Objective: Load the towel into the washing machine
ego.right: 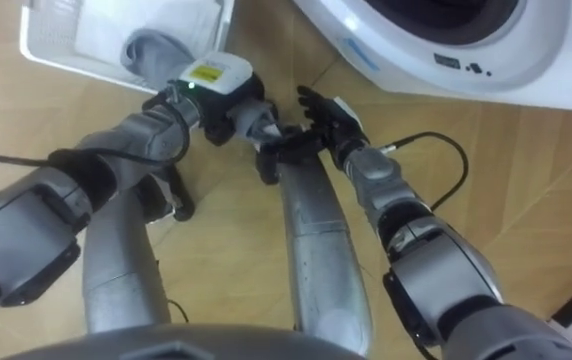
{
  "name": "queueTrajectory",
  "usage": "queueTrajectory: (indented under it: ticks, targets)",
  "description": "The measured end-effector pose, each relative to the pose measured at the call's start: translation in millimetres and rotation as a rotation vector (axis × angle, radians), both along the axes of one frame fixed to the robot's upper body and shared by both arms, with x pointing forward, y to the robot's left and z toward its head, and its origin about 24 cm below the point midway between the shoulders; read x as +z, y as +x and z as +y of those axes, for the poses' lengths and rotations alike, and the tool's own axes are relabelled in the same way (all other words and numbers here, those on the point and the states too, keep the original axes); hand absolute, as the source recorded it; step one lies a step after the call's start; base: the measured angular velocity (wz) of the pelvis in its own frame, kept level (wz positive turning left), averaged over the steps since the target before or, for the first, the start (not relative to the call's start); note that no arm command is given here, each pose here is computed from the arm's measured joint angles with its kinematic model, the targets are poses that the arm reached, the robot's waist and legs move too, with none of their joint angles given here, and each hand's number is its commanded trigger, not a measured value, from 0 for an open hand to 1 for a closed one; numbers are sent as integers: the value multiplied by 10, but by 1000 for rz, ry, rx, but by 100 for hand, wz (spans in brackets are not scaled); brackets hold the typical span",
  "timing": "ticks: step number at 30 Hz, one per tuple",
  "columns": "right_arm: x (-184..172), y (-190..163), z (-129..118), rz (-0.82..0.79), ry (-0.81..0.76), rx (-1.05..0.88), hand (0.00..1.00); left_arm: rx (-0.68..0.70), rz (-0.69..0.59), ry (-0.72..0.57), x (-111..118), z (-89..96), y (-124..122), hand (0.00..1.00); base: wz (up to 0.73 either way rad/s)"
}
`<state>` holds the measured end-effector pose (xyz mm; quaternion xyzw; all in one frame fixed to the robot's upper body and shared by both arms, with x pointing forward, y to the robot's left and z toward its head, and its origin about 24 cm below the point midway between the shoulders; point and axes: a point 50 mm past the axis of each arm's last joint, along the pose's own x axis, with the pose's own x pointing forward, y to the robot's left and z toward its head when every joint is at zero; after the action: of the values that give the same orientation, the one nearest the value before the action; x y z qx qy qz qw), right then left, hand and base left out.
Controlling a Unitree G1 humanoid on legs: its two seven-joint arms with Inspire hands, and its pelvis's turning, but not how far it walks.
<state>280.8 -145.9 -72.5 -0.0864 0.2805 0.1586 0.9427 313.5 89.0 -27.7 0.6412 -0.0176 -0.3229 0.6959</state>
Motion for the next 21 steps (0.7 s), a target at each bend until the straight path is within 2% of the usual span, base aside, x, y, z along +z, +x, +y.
queueTrajectory:
  ticks: [6,10,15,18,21]
  targets:
    - [-186,-206,-125,107,-3,-30,0,-16,76,27,-247,36,-233,100,-2]
    - [-256,-305,-227,155,-9,-45,0,10,78,28,-277,117,-253,100,-2]
    - [-321,-416,-371,189,39,-150,0,125,38,-65,-288,233,-267,100,-1]
    - [-320,-421,-386,187,35,-147,0,234,31,-183,-225,322,-211,100,3]
    - [-324,-425,-379,189,15,-121,0,308,37,-303,-174,328,-184,100,0]
